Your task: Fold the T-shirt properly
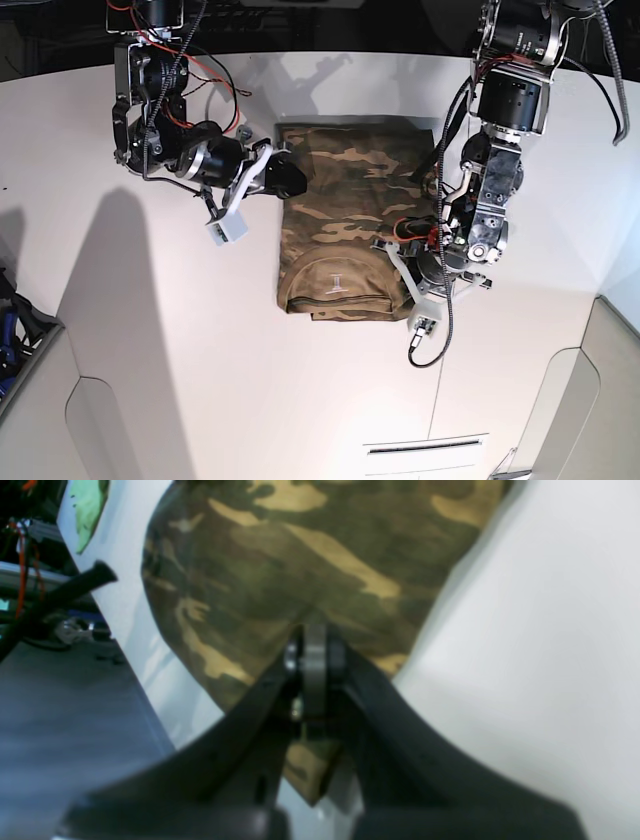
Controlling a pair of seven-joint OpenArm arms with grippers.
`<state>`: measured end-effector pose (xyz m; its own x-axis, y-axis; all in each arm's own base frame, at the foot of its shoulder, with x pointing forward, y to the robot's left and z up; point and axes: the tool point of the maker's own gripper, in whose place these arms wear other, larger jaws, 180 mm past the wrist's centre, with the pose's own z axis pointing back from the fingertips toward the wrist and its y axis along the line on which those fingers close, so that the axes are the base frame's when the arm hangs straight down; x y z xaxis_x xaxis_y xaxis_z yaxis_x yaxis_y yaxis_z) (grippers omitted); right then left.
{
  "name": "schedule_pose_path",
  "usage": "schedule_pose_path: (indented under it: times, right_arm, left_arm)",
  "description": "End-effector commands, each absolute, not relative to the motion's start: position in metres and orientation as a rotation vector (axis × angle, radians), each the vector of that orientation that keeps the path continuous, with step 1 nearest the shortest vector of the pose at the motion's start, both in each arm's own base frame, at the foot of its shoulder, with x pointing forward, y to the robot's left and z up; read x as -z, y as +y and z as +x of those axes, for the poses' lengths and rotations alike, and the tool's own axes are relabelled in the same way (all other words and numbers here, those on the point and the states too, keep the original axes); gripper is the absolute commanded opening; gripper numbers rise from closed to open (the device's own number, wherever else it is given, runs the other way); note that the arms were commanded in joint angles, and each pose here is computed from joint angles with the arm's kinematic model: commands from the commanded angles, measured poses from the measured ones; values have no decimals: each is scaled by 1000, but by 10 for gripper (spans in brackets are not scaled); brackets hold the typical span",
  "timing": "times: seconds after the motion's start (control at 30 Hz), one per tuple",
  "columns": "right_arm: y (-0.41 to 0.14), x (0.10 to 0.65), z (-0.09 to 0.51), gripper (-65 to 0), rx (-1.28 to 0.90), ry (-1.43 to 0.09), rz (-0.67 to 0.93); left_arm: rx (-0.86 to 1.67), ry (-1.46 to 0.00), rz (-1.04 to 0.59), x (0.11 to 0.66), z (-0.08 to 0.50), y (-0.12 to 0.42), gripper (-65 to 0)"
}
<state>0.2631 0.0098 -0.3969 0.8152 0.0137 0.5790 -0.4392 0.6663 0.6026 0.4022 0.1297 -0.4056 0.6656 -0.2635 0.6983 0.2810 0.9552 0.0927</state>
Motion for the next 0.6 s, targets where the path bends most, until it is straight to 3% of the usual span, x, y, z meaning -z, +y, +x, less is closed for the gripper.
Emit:
schedule_pose_path:
  times: [0.0,0.37,0.57]
  right_arm:
    - [9,383,273,-650,-273,-631,824]
    - [-39,368,280,-650,-267,-676,715]
    - [-61,367,266,-650,-344,-600,675]
  left_arm:
    - [309,-826,-2,388,415,136,-648]
    - [369,-880,53,340,396,169,-650]
    - [424,-867,112,334,354,182,-650]
